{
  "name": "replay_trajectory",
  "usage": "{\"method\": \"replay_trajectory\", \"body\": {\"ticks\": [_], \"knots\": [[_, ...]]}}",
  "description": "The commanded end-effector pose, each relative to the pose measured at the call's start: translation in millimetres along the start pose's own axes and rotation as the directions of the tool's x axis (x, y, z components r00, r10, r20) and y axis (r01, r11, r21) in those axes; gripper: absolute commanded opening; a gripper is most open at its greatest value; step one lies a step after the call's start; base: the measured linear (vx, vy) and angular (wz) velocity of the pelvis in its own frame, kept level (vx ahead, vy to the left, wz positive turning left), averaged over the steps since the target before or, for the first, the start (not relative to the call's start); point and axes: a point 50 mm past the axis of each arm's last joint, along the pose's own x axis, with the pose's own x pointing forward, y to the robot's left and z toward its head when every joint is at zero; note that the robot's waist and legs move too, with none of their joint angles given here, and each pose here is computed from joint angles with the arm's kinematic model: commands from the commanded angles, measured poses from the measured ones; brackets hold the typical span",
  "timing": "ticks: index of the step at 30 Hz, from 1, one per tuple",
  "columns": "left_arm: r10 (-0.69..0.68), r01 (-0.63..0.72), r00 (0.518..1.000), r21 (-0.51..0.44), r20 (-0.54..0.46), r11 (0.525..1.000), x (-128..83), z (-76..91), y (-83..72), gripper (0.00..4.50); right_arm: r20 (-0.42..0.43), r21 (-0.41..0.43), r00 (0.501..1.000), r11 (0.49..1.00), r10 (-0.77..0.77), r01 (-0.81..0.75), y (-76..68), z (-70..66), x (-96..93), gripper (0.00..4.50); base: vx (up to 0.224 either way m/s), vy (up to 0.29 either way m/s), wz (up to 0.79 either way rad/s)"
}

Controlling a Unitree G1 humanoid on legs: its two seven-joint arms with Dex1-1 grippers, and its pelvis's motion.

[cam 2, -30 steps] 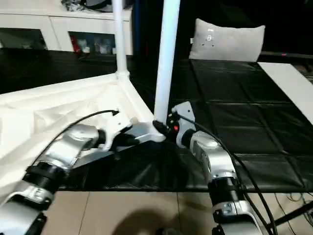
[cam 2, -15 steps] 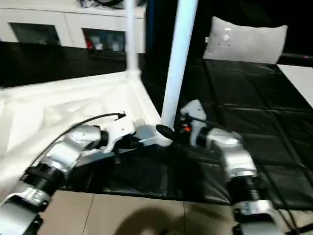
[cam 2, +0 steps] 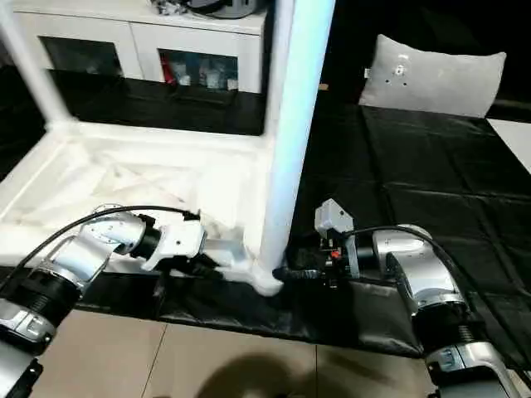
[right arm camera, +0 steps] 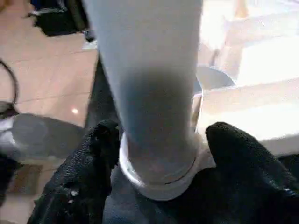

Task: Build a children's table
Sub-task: Rotate leg to tighten

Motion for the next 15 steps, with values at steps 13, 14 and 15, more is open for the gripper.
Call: {"method": "replay_trajectory", "body": {"ticks": [13, 14, 15], "knots": [[-0.146, 0.146, 0.989, 0.035, -0.021, 0.989, 9, -2.1, -9.6, 0.0, 0.015, 0.023, 0.992, 0.991, 0.128, -0.128, 7.3, 6.8, 11.0, 2.03, 0.0, 0.0, 0.0], [-0.141, 0.141, 0.99, 0.025, -0.007, 0.99, 9, -1.8, -9.4, 0.0, 0.019, 0.028, 0.991, 0.991, 0.132, -0.132, 7.6, 6.8, 11.3, 2.03, 0.0, 0.0, 0.0], [-0.12, 0.12, 0.992, -0.004, 0.023, 0.993, 10, 0.0, -8.2, 0.0, 0.031, 0.035, 0.991, 0.99, 0.132, -0.133, 8.8, 6.9, 12.5, 1.97, 0.0, 0.0, 0.0]]}}
